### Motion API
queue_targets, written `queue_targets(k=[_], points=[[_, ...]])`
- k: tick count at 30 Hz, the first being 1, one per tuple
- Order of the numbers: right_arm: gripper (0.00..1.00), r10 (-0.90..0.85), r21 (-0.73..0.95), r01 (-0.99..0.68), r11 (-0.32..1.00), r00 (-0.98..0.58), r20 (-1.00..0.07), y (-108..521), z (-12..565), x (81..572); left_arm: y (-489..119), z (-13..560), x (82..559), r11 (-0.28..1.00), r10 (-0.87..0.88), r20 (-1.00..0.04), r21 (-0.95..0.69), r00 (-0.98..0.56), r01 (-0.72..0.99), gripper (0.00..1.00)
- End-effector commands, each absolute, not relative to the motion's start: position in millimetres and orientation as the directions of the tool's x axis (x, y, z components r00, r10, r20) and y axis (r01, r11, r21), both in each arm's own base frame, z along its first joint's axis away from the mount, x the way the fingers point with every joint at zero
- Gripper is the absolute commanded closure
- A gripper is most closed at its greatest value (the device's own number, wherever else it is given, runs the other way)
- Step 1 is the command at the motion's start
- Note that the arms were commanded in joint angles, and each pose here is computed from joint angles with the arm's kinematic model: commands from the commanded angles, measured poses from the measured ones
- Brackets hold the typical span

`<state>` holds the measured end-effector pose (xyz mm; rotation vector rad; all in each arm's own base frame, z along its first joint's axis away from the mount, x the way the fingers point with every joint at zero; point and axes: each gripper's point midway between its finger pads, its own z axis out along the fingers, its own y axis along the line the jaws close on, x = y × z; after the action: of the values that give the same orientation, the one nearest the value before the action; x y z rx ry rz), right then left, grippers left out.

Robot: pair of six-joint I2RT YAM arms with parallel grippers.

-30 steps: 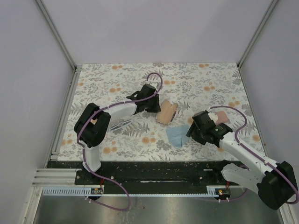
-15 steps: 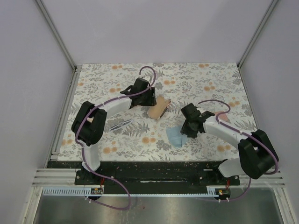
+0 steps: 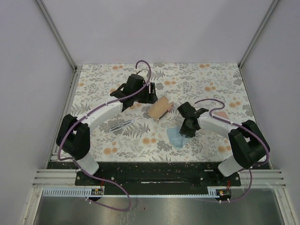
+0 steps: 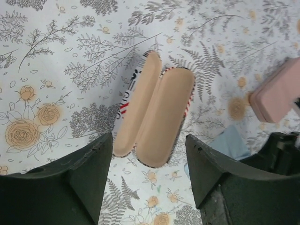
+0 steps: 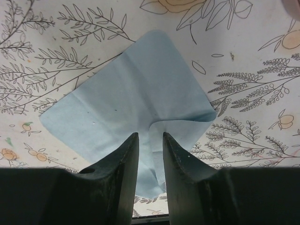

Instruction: Organize the sunglasses

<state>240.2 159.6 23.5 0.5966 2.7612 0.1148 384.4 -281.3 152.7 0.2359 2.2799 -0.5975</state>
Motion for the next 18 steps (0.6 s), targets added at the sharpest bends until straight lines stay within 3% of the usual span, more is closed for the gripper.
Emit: queue_targets(k=[1,4,7,10,18], points=[[0.66,0.4,0.135,0.377,0.916,-0.88,-0.257,160.9,16.9,233.6,-287.1,182.0,359.5,0.843,0.007,-0.748,-0.353,-0.664,0.405,0.33],[0.73,0.392,0.137,0.369,0.919,-0.885,-0.25,161.2,17.1,230.5,-287.8,181.0,341.8,0.833,0.029,-0.737,-0.356,-0.675,0.424,0.33],[0.9,0.384,0.155,0.355,0.922,-0.888,-0.253,161.7,22.5,228.3,-289.1,176.4,325.2,0.822,0.046,-0.727,-0.362,-0.685,0.439,0.33],[1.0,0.373,0.163,0.341,0.926,-0.891,-0.259,160.7,28.1,225.5,-287.7,168.1,306.2,0.819,0.087,-0.711,-0.347,-0.698,0.456,0.33],[1.0,0.376,0.181,0.335,0.925,-0.877,-0.299,149.6,47.1,217.2,-295.8,134.9,245.7,0.796,0.195,-0.668,-0.32,-0.718,0.514,0.34]])
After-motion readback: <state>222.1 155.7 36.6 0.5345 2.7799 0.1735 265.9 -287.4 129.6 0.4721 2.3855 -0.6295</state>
